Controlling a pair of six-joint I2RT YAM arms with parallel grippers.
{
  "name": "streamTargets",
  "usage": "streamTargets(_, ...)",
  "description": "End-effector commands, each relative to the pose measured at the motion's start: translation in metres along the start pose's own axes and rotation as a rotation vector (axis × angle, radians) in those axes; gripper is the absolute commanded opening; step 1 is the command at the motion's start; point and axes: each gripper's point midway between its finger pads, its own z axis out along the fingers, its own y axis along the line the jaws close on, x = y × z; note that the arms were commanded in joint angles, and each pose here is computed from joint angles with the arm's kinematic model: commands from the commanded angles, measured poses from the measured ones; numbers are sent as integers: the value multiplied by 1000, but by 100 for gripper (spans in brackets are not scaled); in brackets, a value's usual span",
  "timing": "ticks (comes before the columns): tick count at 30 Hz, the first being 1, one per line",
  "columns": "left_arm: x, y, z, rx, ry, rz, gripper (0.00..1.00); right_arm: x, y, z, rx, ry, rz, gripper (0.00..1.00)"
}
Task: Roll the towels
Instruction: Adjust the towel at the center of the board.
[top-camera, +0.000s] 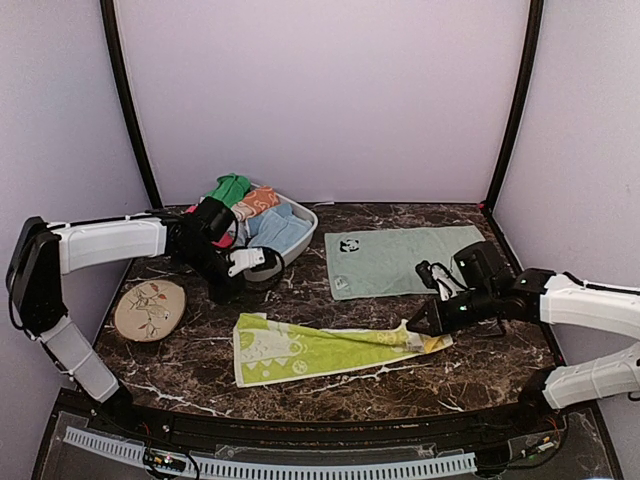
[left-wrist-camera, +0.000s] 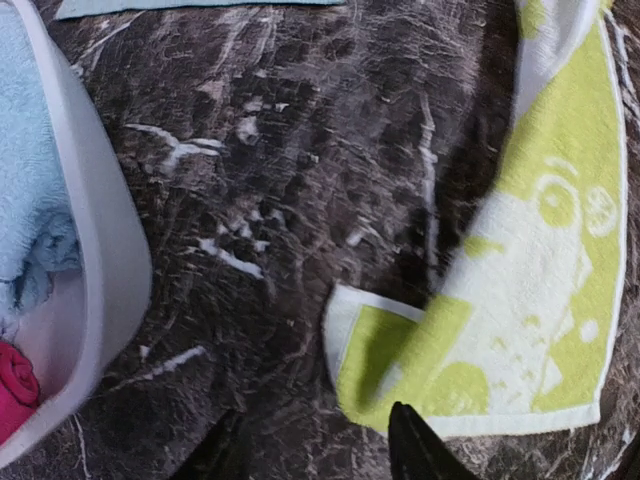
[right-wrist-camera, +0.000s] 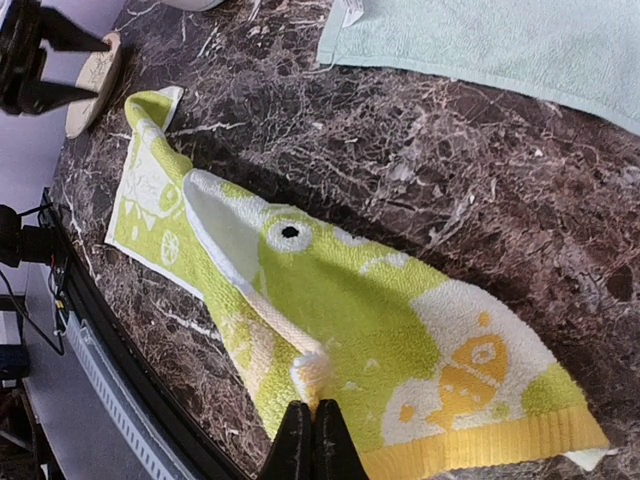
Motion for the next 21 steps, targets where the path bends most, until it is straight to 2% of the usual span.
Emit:
streamTargets(1,-19,47,23,-103,4,-81,43,8,15,-1,-100,4,19,0)
streamTargets(5,-20,38,45,-59,2,-73,40,35,16,7,-85,84,16,0)
streamTargets(13,8,-23,47,139,18,43,50,105,22,17,-80,197,83,0)
streamTargets(21,30,-49,50,211,54,16,53,119,14,22,-47,217,97,0)
